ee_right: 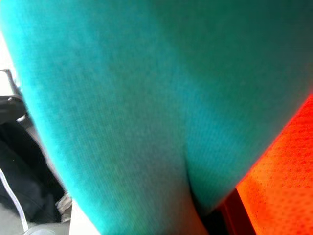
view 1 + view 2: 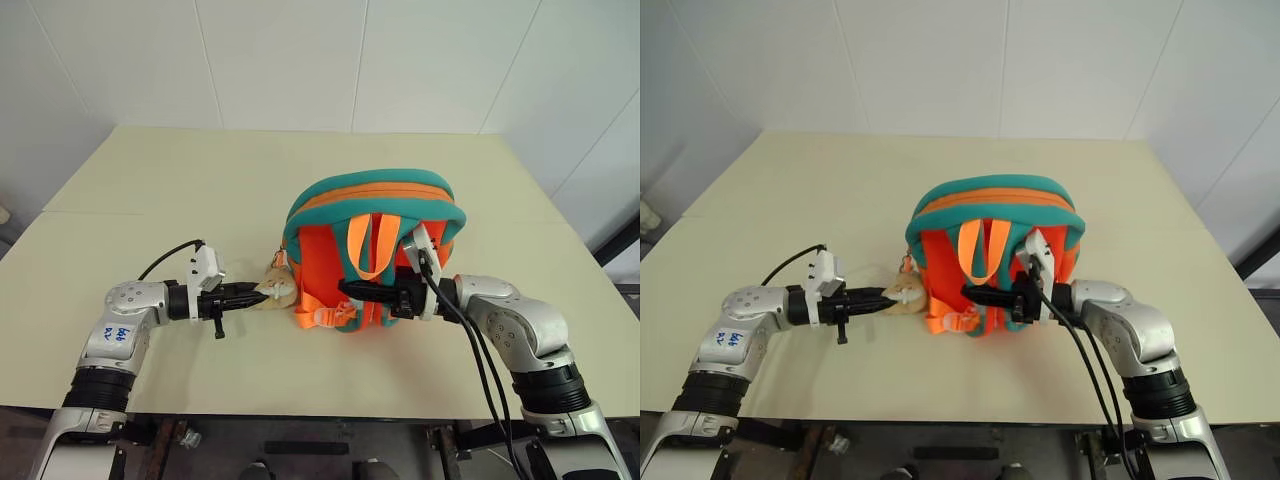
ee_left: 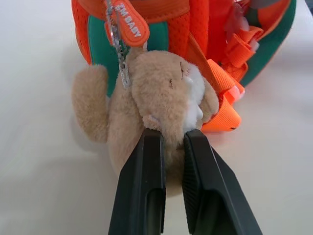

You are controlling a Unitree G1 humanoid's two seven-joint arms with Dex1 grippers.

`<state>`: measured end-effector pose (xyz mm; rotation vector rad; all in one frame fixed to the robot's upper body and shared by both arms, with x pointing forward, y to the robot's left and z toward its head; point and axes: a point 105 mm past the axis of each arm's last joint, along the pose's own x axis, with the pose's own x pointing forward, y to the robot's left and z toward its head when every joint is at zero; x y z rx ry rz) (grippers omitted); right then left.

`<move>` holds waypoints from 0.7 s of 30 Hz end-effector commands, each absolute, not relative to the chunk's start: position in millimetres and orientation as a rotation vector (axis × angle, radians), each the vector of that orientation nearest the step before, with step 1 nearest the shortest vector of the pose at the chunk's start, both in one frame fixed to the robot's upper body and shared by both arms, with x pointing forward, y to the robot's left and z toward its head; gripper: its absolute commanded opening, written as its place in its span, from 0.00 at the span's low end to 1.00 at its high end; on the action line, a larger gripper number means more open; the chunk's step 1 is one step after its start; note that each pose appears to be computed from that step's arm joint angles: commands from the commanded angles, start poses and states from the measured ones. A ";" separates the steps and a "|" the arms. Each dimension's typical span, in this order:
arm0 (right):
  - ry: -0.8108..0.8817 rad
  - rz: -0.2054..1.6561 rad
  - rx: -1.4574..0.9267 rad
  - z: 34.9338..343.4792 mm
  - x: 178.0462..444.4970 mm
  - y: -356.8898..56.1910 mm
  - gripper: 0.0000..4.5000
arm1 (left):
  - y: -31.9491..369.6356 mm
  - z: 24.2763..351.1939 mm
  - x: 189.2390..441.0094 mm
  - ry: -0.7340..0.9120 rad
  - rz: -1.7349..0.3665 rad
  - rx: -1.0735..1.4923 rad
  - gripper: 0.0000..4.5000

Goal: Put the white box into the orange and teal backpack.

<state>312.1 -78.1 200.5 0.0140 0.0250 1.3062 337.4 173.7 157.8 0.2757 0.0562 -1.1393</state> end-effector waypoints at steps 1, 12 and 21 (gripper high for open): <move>-0.088 1.288 -0.053 221.1 308.4 -96.8 0.29 | 181.3 181.3 337.3 0.026 -1.088 0.272 0.20; -0.077 1.172 -0.203 229.4 282.2 -148.5 1.00 | 190.5 197.9 292.5 0.093 -1.151 0.345 0.95; -0.046 1.001 -0.314 216.9 277.7 -196.5 1.00 | 196.2 208.3 286.2 0.007 -1.106 0.308 0.99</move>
